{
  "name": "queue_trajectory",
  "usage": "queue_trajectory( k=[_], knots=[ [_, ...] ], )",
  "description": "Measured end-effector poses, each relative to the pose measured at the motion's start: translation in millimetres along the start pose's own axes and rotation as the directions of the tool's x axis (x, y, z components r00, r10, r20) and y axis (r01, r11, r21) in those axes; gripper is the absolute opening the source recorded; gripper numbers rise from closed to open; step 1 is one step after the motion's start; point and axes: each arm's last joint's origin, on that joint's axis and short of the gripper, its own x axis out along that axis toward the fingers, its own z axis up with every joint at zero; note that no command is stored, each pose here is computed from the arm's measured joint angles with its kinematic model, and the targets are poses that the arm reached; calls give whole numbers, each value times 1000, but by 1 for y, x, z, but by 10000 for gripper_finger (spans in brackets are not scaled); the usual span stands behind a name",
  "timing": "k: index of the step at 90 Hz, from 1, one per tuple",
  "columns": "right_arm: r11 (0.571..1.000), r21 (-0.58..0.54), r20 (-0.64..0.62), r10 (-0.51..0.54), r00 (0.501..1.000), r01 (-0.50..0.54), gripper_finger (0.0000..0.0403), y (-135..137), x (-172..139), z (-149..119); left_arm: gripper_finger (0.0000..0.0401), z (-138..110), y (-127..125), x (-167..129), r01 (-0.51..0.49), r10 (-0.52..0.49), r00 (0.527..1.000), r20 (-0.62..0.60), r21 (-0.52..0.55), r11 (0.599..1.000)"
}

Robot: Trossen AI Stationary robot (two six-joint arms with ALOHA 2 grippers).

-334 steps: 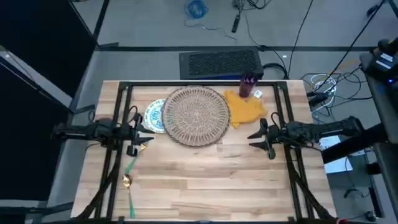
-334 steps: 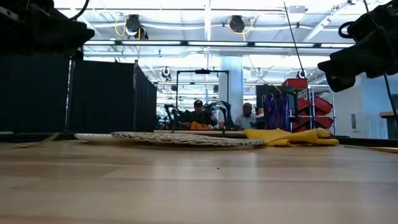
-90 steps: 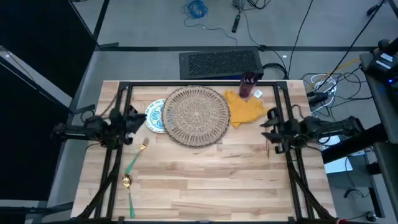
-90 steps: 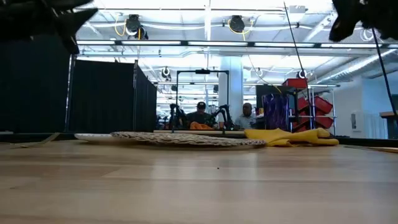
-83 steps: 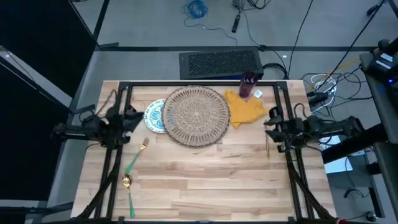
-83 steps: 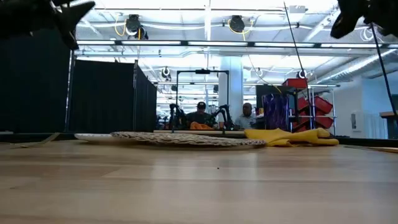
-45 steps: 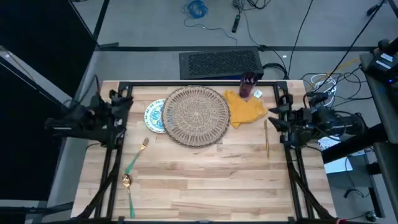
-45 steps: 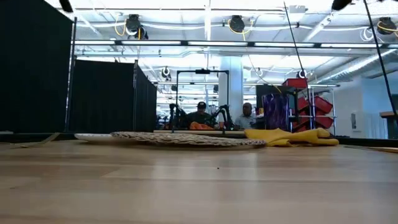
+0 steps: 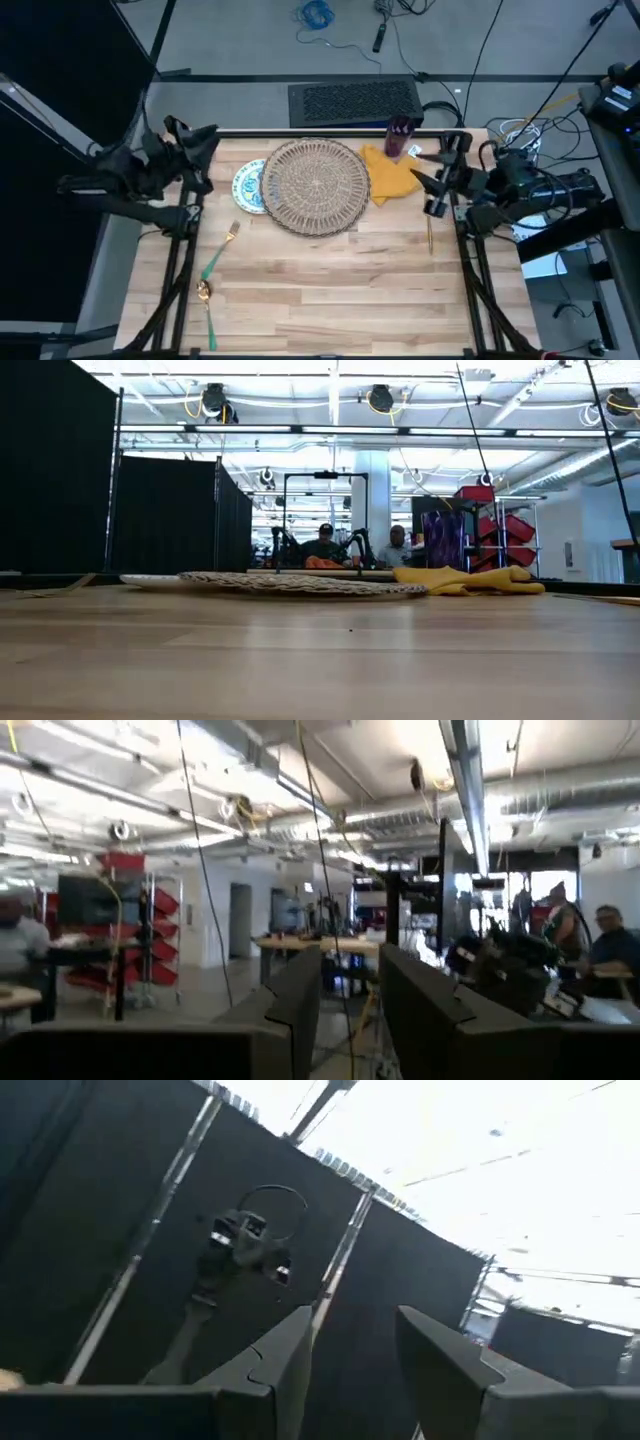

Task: Set table place
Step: Move the brown placemat to the bottom center of the table

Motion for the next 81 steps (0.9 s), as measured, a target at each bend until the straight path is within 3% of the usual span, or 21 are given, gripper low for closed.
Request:
queue_trajectory(
  k=[8, 14, 22, 31, 43, 52, 65, 73, 81],
  knots=[
    [999, 31, -2, -42, 999, 43, 132, -4, 19, 2, 88, 1, -4, 7, 14, -10, 999, 45, -88, 996],
    [997, 60, -46, -53, 998, 56, 132, -5, 34, -1, 88, -5, -10, 13, 33, -30, 999, 31, -83, 996],
    [992, 108, -164, -49, 985, 67, 132, -7, 58, -13, 88, -17, -12, 22, -102, 102, 988, -116, 0, 995],
    [984, 162, -347, -11, 938, 72, 132, -7, 82, -34, 88, -33, -11, 36, -271, 319, 896, -310, 188, 944],
    [968, 244, -544, 84, 835, 61, 132, -3, 109, -67, 88, -41, -3, 51, -263, 379, 783, -493, 290, 920],
    [945, 326, -621, 201, 757, 16, 132, 8, 125, -94, 88, -36, 13, 66, -253, 372, 727, -578, 278, 927],
    [910, 414, -647, 310, 697, -21, 132, 27, 136, -121, 88, -37, 50, 83, -270, 317, 696, -644, 174, 947],
    [901, 434, -689, 352, 633, -29, 132, 40, 133, -132, 88, -50, 80, 85, -336, 340, 627, -701, 150, 930],
    [895, 445, -728, 388, 565, -41, 132, 49, 127, -134, 88, -73, 107, 83, -380, 296, 539, -788, 86, 921]
  ],
)
